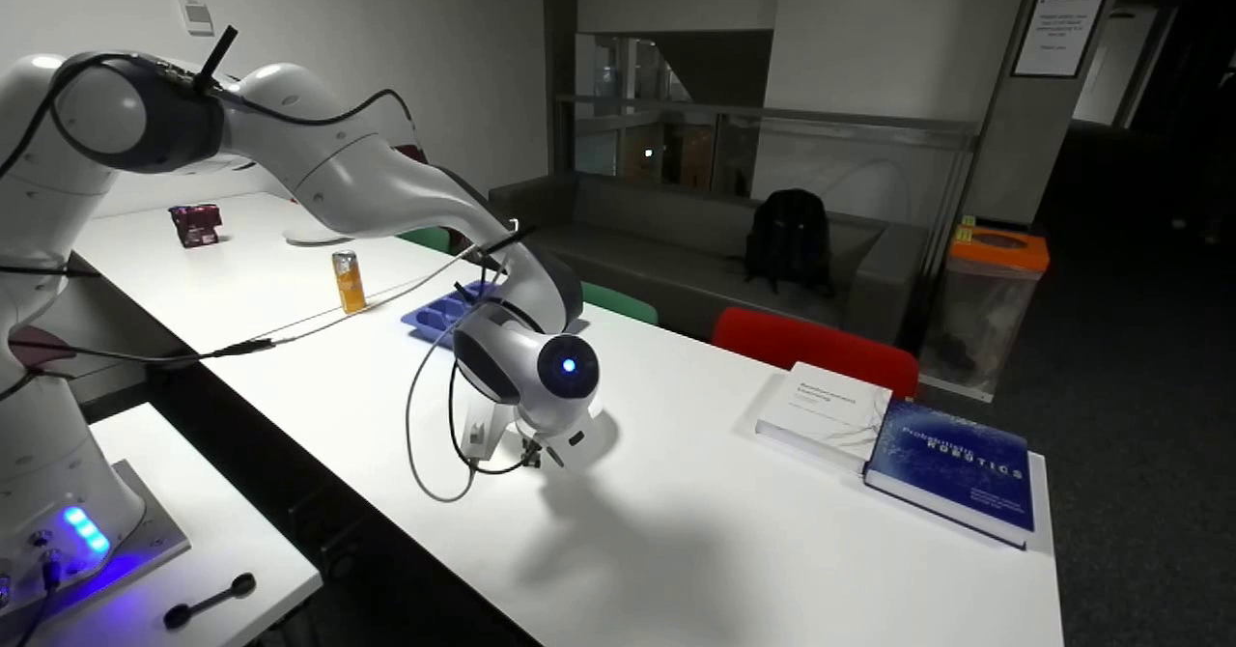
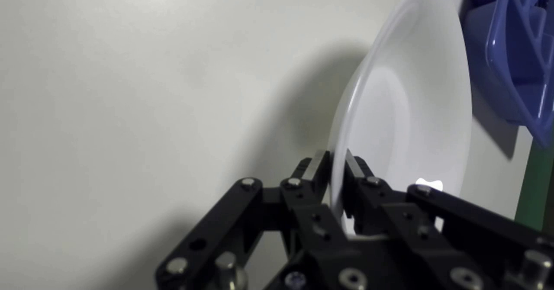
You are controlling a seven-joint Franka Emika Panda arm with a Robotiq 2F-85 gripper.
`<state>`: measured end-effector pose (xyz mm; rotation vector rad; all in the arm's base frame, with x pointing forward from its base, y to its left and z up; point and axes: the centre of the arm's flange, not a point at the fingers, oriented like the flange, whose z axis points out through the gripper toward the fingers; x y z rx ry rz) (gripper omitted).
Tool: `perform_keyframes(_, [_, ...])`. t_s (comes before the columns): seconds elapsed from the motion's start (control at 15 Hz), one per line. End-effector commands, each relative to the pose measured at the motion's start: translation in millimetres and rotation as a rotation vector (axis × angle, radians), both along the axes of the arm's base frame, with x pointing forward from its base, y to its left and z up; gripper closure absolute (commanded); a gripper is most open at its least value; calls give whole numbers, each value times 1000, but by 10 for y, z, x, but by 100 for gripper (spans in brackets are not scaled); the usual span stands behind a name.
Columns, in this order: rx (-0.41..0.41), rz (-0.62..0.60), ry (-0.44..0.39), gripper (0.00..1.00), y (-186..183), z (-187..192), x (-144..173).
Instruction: Move the white plate to the right, remove one silver spoon from the blue tray and place it behind the white plate
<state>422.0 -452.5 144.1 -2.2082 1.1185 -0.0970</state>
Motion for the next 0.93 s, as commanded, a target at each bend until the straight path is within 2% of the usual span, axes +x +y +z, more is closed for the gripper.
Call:
perform_keyframes(0.0, [23, 30, -36, 97, -95, 82, 8])
perform_keyframes(0.53, [37, 97, -96, 97, -70, 31, -11])
perform_keyframes(0.87, [31, 123, -103, 97, -60, -29, 22])
